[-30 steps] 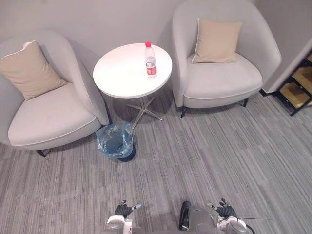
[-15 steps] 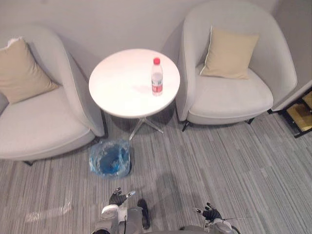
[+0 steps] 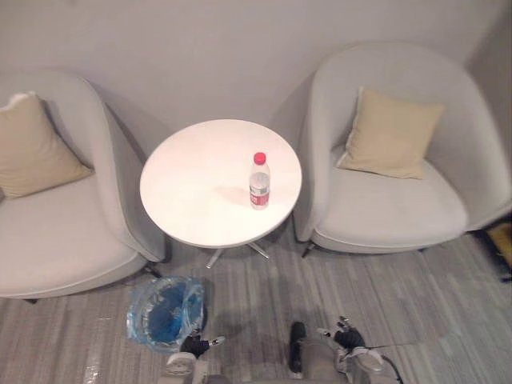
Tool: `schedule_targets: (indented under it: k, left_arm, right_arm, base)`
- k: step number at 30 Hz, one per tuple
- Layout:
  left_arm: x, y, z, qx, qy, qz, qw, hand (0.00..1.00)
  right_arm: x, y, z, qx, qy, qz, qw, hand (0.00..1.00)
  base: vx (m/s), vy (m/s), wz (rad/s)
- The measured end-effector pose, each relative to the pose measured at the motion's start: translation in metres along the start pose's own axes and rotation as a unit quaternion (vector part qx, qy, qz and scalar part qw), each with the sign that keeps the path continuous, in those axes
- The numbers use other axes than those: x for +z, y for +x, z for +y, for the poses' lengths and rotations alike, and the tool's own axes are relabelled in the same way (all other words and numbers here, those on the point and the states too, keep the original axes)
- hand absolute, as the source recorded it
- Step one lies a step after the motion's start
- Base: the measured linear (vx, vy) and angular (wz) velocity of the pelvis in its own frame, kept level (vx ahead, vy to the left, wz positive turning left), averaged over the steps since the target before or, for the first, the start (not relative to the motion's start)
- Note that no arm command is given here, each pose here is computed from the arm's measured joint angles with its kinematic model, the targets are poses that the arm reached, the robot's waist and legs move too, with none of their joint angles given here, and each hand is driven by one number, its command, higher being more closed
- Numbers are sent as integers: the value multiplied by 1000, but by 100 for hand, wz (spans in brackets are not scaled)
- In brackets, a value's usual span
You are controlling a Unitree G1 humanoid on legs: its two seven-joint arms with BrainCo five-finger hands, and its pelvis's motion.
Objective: Gather rubbish on tea table into small bin, then transfer packed bag to large trash can.
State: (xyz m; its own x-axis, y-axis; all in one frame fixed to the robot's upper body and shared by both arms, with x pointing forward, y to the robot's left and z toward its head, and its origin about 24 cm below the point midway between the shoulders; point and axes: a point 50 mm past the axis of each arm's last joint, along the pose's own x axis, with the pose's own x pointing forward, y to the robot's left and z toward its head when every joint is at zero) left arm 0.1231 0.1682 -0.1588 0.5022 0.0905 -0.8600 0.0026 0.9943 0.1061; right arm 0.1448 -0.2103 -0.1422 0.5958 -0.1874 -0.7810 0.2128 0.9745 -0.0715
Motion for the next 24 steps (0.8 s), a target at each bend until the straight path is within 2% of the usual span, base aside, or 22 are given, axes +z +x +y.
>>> schedule_targets:
  k: [6,10,14,18,24]
  left_arm:
    - [14,1,5,17,-45,-31,998,0]
    - [15,1,4,15,-43,-33,998,0]
    - [15,1,16,25,-14,-33,999,0]
    - [7,1,17,23,-1,-17,1000,0]
    - [4,0,16,8,14,-12,1000,0]
  right_arm:
    - [-19,-6,1,-2,16,27,1000,0]
    - [-19,-6,0,-8,19,26,999,0]
    - [-27,-8,12,3,23,43,999,0]
    - [-31,-9,12,5,7,49,999,0]
    - [9,1,-11,2,-24,-12,1000,0]
  base:
    - [159,-138,52]
    - [167,58,-9]
    - [175,71,0]
    - [152,29,11]
    - [48,-67,4]
